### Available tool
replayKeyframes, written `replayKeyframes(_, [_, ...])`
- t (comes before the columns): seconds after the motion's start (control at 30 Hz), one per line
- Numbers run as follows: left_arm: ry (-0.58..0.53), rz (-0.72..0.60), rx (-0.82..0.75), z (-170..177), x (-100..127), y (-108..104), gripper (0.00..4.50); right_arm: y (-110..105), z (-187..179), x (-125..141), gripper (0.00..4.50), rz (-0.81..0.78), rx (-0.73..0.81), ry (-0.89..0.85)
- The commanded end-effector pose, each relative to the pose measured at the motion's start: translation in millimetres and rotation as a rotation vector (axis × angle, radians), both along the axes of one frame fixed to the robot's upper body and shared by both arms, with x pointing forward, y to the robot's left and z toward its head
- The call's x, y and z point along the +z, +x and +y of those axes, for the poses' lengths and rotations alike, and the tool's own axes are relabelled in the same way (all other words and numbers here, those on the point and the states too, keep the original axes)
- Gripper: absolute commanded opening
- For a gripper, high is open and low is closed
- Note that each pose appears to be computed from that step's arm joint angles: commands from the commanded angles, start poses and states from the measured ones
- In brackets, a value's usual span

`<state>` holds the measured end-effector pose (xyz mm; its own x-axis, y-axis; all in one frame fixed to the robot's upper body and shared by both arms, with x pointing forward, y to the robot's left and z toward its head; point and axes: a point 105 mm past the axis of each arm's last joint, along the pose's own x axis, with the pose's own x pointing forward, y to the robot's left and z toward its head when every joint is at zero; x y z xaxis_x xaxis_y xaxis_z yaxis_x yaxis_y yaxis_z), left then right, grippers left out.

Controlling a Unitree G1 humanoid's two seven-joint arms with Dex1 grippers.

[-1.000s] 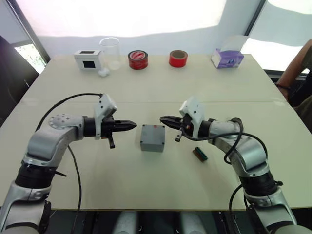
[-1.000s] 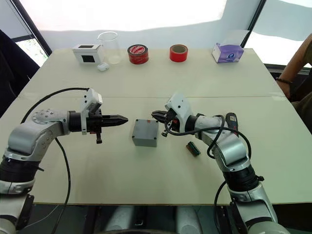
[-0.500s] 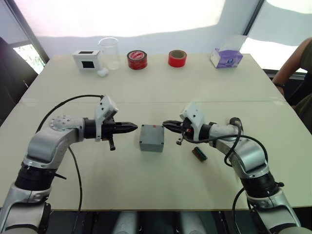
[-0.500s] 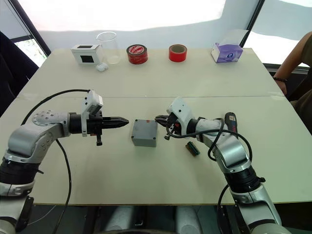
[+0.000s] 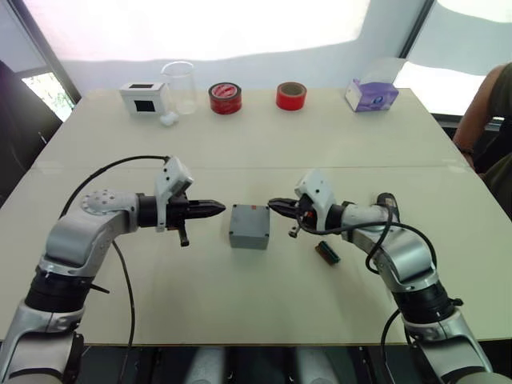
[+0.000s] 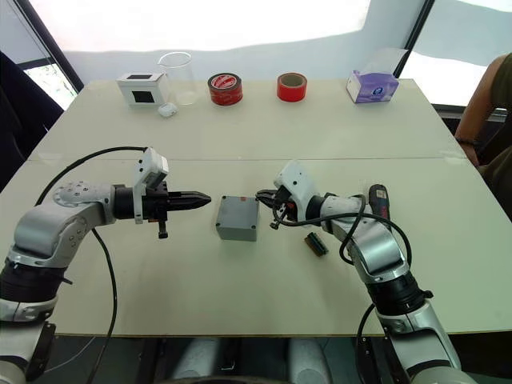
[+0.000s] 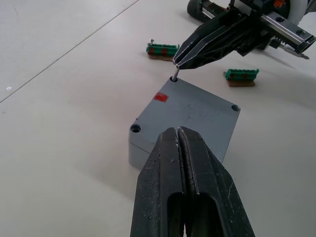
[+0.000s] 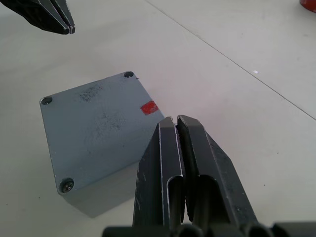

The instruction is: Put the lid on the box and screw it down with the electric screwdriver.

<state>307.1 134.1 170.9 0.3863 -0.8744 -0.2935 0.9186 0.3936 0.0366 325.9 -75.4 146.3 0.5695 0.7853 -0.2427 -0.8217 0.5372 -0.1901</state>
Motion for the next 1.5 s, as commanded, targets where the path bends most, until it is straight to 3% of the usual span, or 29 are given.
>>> replayKeyframes(0.03, [-0.004, -0.04, -0.008, -1.4, 6.6, -1.2, 0.0, -1.1, 4.8, 7.1, 0.02, -0.037, 0.016, 0.005])
replayKeyframes(0.23, [-0.003, -0.041, -0.009, -1.6, 6.6, -1.0, 0.0, -0.1, 5.1, 5.9, 0.02, -0.034, 0.014, 0.001])
replayKeyframes(0.27, [-0.003, -0.041, -0.01, -1.9, 6.6, -1.2, 0.0, 0.1, 4.9, 5.7, 0.55, -0.032, 0.013, 0.001])
replayKeyframes(0.33, [-0.005, -0.041, -0.011, -2.2, 6.6, -1.2, 0.0, 0.2, 4.3, 4.8, 1.01, -0.03, 0.013, -0.004])
replayKeyframes(0.57, [-0.01, -0.044, -0.014, -3.2, 7.4, -0.4, 0.0, 2.7, 0.6, 8.6, 3.6, -0.031, -0.004, 0.007])
replayKeyframes(0.67, [-0.065, -0.056, -0.046, -12.8, 19.1, -3.2, 0.0, 9.9, -15.9, 30.8, 4.46, 0.003, -0.094, 0.134])
replayKeyframes(0.77, [-0.11, -0.071, -0.121, -27.3, 35.6, -12.3, 0.0, 15.7, -51.0, 57.7, 4.46, 0.041, -0.223, 0.199])
replayKeyframes(0.87, [-0.04, -0.117, -0.195, -38.7, 38.6, -21.1, 0.0, 15.5, -79.4, 76.4, 4.46, -0.003, -0.299, 0.092])
replayKeyframes(0.97, [-0.051, -0.157, -0.255, -53.2, 48.8, -27.1, 0.0, 11.9, -110.8, 90.5, 4.46, 0.032, -0.403, 0.009])
replayKeyframes(1.1, [-0.043, -0.179, -0.318, -63.0, 53.3, -33.8, 0.0, 4.0, -158.4, 79.5, 4.46, 0.213, -0.635, -0.113])
replayKeyframes(1.2, [-0.043, -0.196, -0.354, -68.6, 57.2, -34.8, 0.0, -18.5, -181.4, 63.8, 4.46, 0.47, -0.67, -0.071])
replayKeyframes(1.3, [-0.024, -0.206, -0.385, -72.2, 54.9, -34.0, 0.0, -47.6, -217.9, 40.4, 4.46, 0.688, -0.741, -0.151])
replayKeyframes(1.5, [-0.029, -0.213, -0.402, -78.4, 48.9, -29.8, 0.0, -62.1, -242.9, 18.2, 4.46, 0.817, -0.851, -0.192])
